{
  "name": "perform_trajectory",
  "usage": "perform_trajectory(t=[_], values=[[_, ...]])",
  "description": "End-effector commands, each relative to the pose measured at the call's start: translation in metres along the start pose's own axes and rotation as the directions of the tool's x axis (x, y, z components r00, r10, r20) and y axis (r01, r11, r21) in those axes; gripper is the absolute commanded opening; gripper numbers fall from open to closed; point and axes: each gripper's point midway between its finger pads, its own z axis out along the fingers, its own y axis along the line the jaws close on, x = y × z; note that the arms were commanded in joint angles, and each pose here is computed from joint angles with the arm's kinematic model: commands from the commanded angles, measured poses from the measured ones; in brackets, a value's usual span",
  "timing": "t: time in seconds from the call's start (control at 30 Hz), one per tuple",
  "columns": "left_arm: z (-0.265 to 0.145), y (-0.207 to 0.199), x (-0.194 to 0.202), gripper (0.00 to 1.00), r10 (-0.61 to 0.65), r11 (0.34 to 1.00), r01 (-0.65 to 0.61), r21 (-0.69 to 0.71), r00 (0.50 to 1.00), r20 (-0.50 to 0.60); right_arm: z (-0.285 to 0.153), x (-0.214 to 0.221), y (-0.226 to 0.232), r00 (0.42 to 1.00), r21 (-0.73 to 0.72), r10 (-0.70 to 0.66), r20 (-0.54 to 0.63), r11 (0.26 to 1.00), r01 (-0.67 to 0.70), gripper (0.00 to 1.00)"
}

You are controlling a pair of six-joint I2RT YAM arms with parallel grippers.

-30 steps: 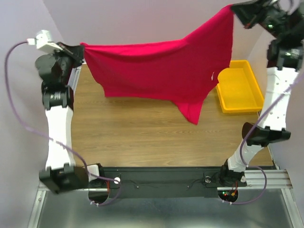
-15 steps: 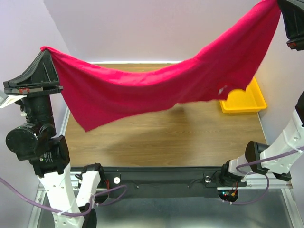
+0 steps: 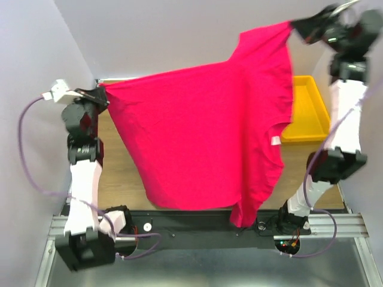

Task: Fold and stack the t-shirts

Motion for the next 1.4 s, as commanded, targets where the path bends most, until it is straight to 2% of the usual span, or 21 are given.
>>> perform_trajectory(t=[0.0,0.03,0.07,0.17,0.2,0.33,0.43,0.67,0.77,0.9,1.1,1.23,1.37], values=[[0.038,0.034,0.038,0.0,-0.029,0.999,0.027,-0.038,0.999,-0.035,0.043,0.07,-0.003,0.996,-0.024,-0.05,-0.08,0.999,0.048,0.01],[0.046,0.042,0.05,0.0,-0.03,0.998,0.026,-0.051,0.998,-0.06,0.052,0.092,-0.009,0.993,-0.016,-0.046,-0.11,0.999,0.044,0.01],[0.063,0.059,0.073,0.0,-0.036,0.996,0.026,-0.085,0.993,-0.111,0.067,0.136,-0.02,0.985,-0.02,-0.013,-0.174,1.0,0.009,0.01],[0.088,0.081,0.112,0.0,-0.028,0.993,0.004,-0.114,0.978,-0.208,0.088,0.199,-0.04,0.966,-0.022,-0.018,-0.256,1.0,0.012,0.01],[0.104,0.096,0.133,0.0,-0.033,0.99,-0.004,-0.144,0.967,-0.252,0.096,0.24,-0.06,0.952,-0.011,0.014,-0.307,1.0,-0.018,0.01],[0.135,0.133,0.187,0.0,-0.018,0.977,-0.066,-0.205,0.924,-0.382,0.116,0.3,-0.091,0.933,-0.011,0.045,-0.356,0.999,-0.053,0.01],[0.152,0.149,0.211,0.0,-0.004,0.968,-0.106,-0.228,0.9,-0.436,0.125,0.317,-0.103,0.94,-0.003,0.012,-0.342,1.0,-0.014,0.01],[0.171,0.164,0.224,0.0,-0.006,0.957,-0.125,-0.262,0.894,-0.448,0.144,0.332,-0.101,0.947,0.005,0.017,-0.32,1.0,-0.016,0.01],[0.178,0.171,0.236,0.0,-0.02,0.952,-0.13,-0.276,0.876,-0.482,0.145,0.336,-0.104,0.947,0.022,0.033,-0.32,0.999,-0.027,0.01],[0.191,0.177,0.245,0.0,-0.025,0.951,-0.135,-0.278,0.864,-0.503,0.14,0.334,-0.099,0.944,0.013,0.052,-0.327,0.999,-0.05,0.0],[0.207,0.184,0.255,0.0,-0.019,0.945,-0.164,-0.283,0.836,-0.548,0.125,0.309,-0.067,0.943,-0.105,0.029,-0.332,0.992,-0.067,0.0],[0.208,0.192,0.264,0.0,-0.03,0.936,-0.181,-0.303,0.816,-0.578,0.113,0.313,-0.056,0.933,-0.129,0.038,-0.357,0.988,-0.09,0.0],[0.208,0.196,0.267,0.0,-0.031,0.932,-0.188,-0.311,0.811,-0.584,0.1,0.298,-0.048,0.936,-0.145,0.028,-0.352,0.986,-0.084,0.01]])
